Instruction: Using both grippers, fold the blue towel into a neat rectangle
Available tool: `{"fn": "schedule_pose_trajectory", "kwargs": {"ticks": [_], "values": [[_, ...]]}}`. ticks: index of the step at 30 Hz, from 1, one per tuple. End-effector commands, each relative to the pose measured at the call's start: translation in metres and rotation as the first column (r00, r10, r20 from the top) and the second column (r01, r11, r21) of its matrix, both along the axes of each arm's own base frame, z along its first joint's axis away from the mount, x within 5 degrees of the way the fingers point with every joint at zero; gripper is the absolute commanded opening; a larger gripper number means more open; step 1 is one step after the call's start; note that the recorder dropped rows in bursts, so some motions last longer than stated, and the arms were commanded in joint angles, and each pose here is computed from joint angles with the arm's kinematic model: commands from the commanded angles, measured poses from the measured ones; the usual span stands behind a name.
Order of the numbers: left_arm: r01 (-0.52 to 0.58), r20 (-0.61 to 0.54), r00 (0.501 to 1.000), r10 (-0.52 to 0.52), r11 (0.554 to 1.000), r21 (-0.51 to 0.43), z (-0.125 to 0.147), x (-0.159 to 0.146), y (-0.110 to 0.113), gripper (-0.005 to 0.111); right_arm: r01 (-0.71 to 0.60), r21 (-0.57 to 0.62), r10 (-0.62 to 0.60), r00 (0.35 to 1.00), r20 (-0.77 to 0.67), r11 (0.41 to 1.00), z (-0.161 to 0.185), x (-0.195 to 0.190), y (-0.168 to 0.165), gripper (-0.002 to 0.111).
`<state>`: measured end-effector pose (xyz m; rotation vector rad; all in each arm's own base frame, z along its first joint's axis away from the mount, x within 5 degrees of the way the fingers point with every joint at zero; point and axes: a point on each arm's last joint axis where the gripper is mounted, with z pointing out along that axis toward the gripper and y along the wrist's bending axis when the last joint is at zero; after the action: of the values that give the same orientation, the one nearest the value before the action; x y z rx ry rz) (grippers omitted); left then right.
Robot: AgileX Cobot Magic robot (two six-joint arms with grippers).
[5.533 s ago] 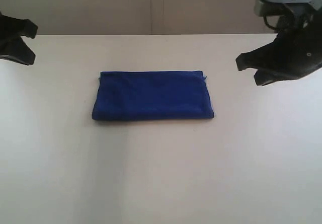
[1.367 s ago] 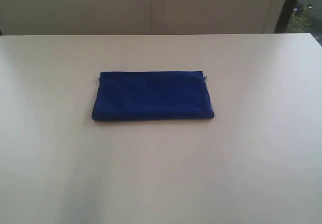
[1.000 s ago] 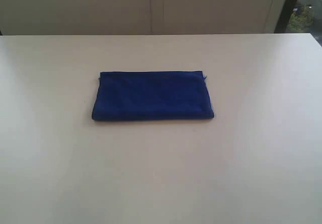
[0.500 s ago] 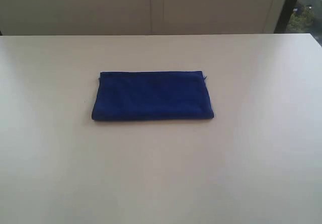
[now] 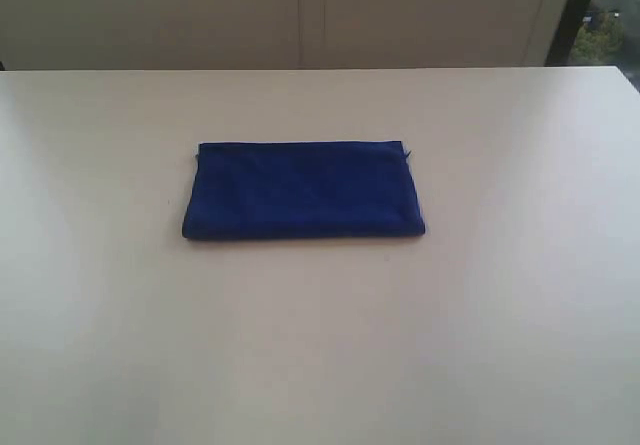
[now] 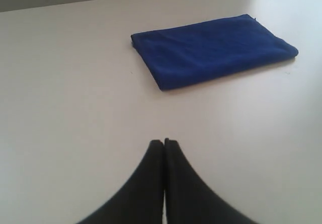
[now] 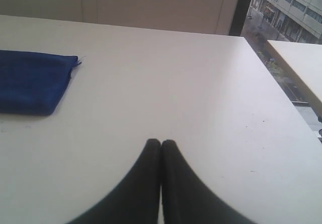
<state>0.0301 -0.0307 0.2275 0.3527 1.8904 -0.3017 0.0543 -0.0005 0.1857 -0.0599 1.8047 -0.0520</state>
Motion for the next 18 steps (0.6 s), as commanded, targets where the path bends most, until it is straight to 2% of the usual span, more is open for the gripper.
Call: {"fn": "schedule_pose_trajectory", "kwargs": {"ticks": [1,5,6,11,12,18], "values": [[0.006,-0.003,1.0,-0.006,1.0,-0.006,-0.001,-0.001,-0.001,0.0,0.007,0.003,-0.007,1.0,0.013,1.0,0.0,0.0,0.0,0.0],[0.003,-0.005,1.0,-0.003,1.0,0.001,-0.002,-0.001,0.0,0.0,0.007,0.003,-0.007,1.0,0.013,1.0,0.0,0.0,0.0,0.0],[-0.005,-0.003,1.0,0.005,1.0,0.027,-0.003,0.0,0.001,0.0,0.007,0.003,-0.007,1.0,0.013,1.0,0.0,0.0,0.0,0.0],[-0.093,0.038,0.996,0.086,0.961,0.259,-0.013,0.005,0.016,0.0,0.006,0.005,-0.007,1.0,0.013,1.0,0.0,0.0,0.0,0.0],[-0.101,0.042,0.995,0.093,0.955,0.28,-0.015,0.006,0.017,0.0,0.006,0.005,-0.007,1.0,0.013,1.0,0.0,0.0,0.0,0.0],[-0.082,-0.036,0.995,0.097,0.95,0.302,-0.043,0.01,0.018,0.0,0.006,0.005,-0.007,1.0,0.013,1.0,0.0,0.0,0.0,0.0]]}}
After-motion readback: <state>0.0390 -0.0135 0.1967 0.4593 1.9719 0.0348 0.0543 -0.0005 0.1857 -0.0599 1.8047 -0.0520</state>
